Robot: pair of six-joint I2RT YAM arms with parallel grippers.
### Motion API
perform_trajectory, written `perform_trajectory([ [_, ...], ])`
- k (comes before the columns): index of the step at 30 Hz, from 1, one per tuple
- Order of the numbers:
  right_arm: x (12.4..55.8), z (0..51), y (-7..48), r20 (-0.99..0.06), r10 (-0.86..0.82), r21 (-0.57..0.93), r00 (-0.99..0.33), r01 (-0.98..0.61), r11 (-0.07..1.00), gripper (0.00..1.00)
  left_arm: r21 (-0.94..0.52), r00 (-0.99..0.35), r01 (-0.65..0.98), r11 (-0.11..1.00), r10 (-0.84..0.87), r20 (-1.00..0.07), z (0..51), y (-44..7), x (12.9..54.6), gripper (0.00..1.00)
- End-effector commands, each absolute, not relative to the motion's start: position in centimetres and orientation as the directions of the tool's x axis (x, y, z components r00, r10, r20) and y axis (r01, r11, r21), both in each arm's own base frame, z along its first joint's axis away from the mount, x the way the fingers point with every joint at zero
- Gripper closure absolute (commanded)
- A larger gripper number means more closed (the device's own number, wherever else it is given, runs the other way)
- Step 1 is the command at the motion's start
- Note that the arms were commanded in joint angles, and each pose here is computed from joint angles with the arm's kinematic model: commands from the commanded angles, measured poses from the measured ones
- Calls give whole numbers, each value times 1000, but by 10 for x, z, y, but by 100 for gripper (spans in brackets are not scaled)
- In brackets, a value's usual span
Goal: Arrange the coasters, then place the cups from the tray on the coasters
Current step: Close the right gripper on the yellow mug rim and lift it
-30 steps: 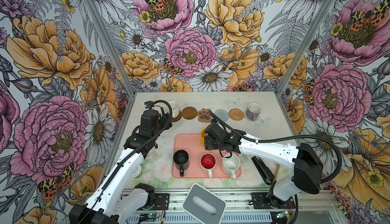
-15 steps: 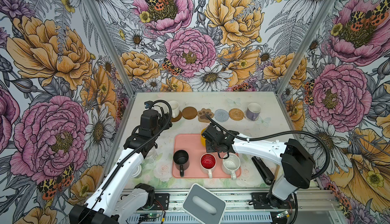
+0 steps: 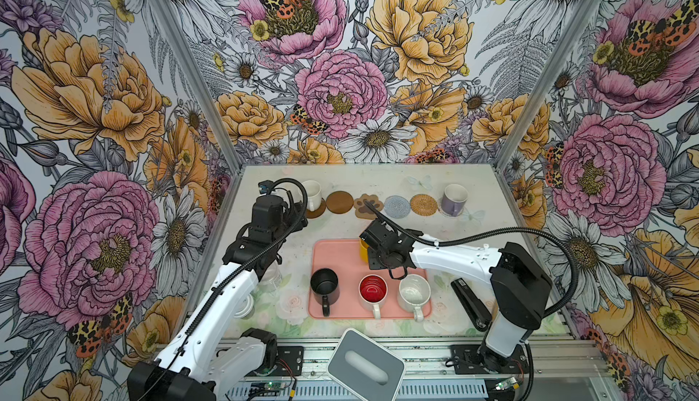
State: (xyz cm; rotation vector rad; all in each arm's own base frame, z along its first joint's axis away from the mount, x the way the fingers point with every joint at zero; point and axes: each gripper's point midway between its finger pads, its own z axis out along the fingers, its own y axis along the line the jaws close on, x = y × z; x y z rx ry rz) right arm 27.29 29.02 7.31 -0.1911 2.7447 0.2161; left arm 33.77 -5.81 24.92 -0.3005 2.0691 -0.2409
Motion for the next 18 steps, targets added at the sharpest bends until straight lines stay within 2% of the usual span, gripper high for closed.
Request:
perform_trajectory([
  [1,282,80,297,-392,-103,140,-914,-170,976,60,-290,-476,-93,953,-298,-827,247,-59,341,23],
  [14,282,75,300,-378,-109,142,-919,-174,975,99,-294,-479,-97,951,-304,-824,245,-57,341,23],
  [18,282,79,300,-387,-109,146,-916,-178,973,100,-297,-475,-96,950,-307,-825,247,-57,340,23],
])
